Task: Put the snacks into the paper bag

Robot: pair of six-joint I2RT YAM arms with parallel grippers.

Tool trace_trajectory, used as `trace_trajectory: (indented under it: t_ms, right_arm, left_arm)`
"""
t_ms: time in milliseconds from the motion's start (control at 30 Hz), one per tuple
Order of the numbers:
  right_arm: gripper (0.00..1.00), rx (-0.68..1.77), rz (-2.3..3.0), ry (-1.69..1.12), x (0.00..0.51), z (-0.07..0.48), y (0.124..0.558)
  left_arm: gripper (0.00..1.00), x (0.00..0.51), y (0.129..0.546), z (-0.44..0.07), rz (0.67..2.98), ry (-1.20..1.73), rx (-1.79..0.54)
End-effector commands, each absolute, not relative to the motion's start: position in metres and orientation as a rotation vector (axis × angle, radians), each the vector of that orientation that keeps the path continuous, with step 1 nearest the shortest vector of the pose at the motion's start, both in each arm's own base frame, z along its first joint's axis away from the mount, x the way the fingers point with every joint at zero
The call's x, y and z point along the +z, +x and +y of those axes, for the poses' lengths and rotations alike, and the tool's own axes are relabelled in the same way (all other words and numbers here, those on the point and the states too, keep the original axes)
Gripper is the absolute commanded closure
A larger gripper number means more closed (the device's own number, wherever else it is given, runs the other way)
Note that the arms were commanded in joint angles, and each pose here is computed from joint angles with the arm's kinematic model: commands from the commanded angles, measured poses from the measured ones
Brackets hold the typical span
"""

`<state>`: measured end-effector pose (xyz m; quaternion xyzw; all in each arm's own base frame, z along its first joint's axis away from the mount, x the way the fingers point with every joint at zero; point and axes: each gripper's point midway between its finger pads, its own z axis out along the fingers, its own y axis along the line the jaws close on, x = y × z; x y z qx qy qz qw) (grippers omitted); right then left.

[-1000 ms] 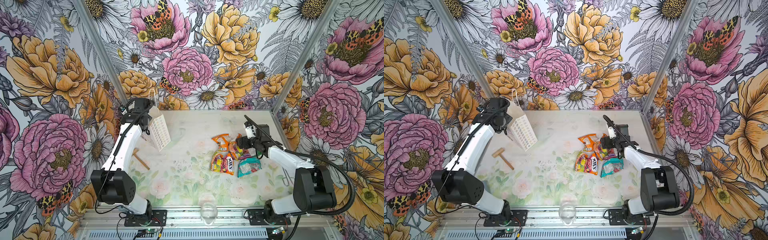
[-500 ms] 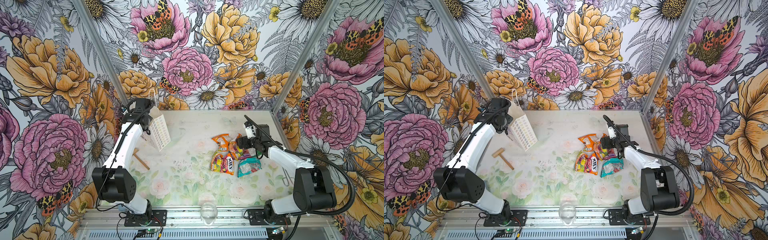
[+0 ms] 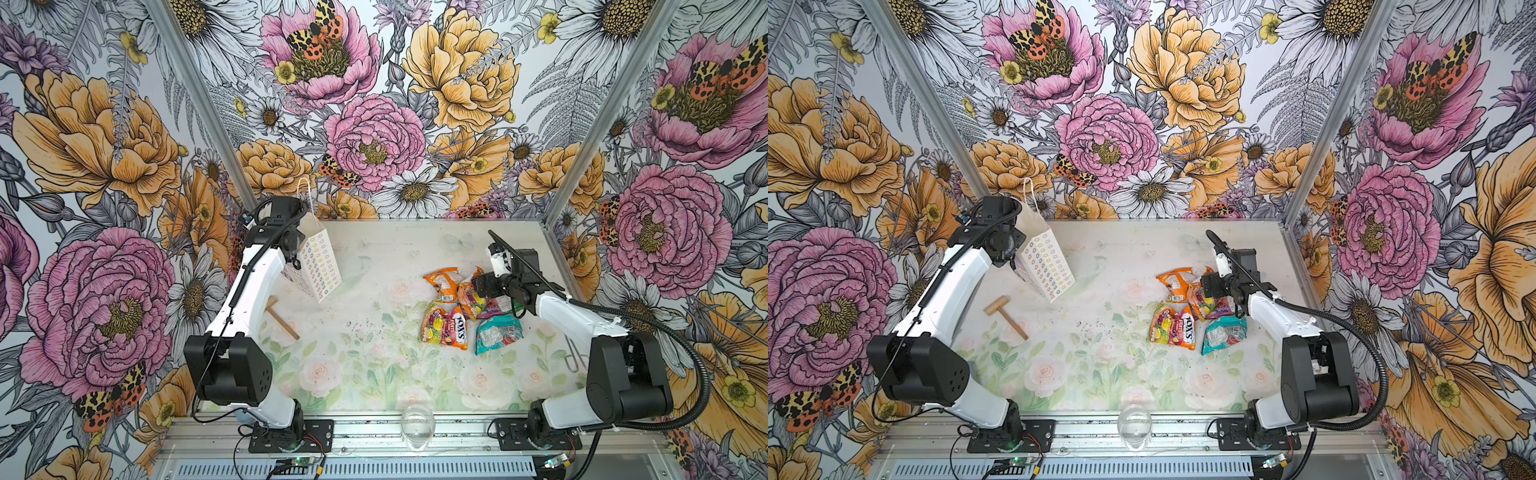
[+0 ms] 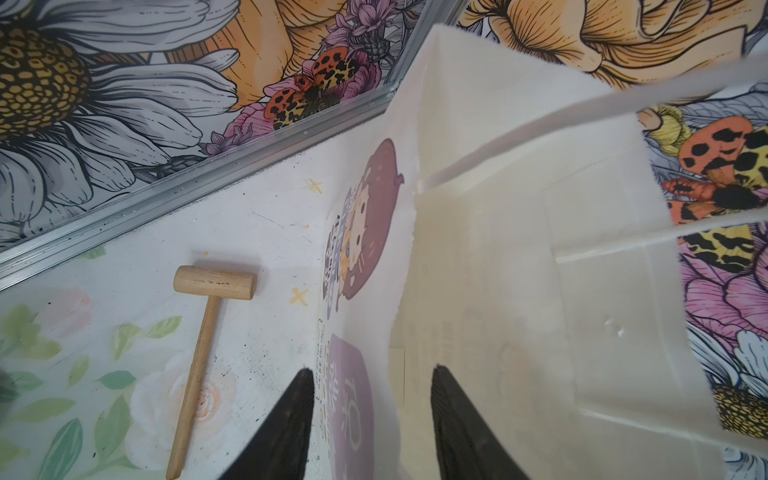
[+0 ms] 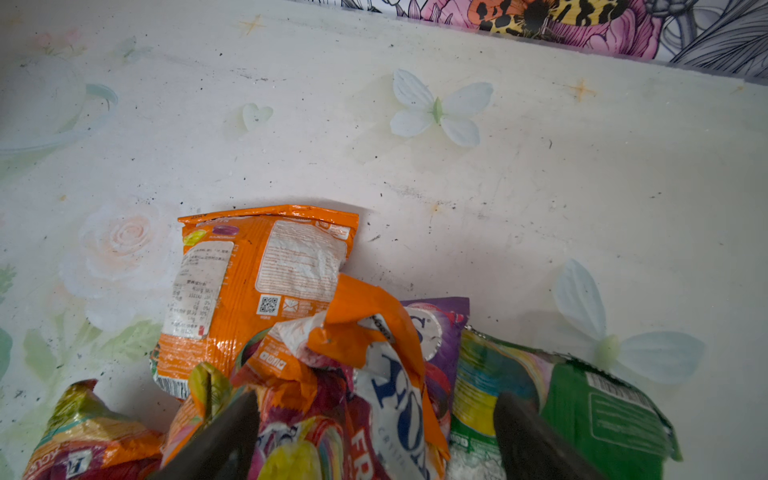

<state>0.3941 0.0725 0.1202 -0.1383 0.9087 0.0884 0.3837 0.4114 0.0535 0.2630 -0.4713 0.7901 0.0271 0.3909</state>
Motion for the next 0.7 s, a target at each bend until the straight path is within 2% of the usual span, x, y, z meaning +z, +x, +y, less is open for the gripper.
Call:
trace_trajectory:
  t_ms: [0,667]
  right_arm:
    - [0.1,0.225,2.32,-0.38,0.1163,0.0763,0.3949]
    - [0.11,0.225,2.313,-0.378,0.1185,0.0761,0.3947]
  left_arm:
    - [0.54,0.2748,0.4138,0.0549,1.996,-1.183,0.045]
    - [0.76,0.2731,0.4139,0.0551,2.007,-1.177,0.039]
